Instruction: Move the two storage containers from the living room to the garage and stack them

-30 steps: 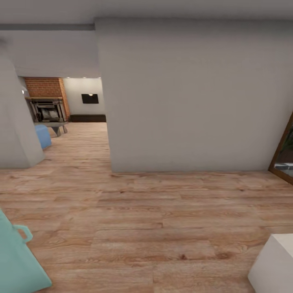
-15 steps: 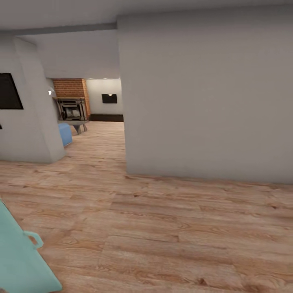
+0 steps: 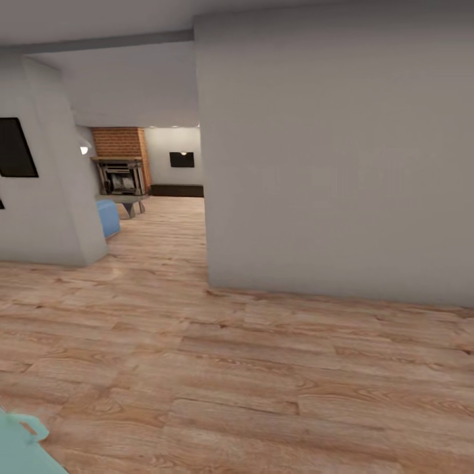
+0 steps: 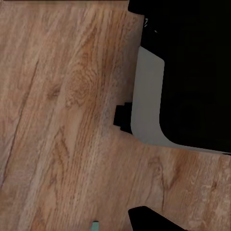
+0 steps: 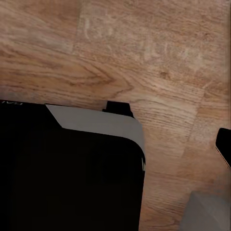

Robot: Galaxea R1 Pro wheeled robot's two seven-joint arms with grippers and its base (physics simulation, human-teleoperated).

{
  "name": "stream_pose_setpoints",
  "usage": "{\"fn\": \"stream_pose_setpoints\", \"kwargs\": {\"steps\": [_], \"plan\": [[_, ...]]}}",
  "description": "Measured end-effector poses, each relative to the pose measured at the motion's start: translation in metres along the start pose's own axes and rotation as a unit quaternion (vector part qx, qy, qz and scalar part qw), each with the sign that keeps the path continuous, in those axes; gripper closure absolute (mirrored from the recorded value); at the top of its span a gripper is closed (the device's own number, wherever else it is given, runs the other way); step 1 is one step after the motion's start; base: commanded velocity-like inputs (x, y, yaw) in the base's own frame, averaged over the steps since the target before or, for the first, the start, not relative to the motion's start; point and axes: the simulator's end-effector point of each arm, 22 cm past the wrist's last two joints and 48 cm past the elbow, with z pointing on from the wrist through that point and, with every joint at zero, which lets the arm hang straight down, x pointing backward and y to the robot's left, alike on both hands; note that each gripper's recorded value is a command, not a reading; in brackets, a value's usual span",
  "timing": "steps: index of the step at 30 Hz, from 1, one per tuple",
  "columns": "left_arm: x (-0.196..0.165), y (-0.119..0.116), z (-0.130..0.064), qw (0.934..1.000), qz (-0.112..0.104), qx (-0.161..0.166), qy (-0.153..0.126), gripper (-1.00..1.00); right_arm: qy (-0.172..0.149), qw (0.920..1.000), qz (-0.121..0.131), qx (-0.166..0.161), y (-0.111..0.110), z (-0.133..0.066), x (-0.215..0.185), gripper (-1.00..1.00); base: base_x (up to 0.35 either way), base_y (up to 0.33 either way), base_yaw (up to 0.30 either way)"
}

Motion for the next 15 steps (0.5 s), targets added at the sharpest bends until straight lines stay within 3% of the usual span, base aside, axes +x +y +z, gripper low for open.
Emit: {"fn": "stream_pose_setpoints", "kwargs": {"steps": [15], "plan": [[0.0, 0.0, 0.0, 1.0, 0.0, 0.0, 0.0, -1.0, 0.0, 1.0, 0.0, 0.0, -0.0001, 0.0, 0.0003, -1.0, 0.322, 0.0, 0.0]]}}
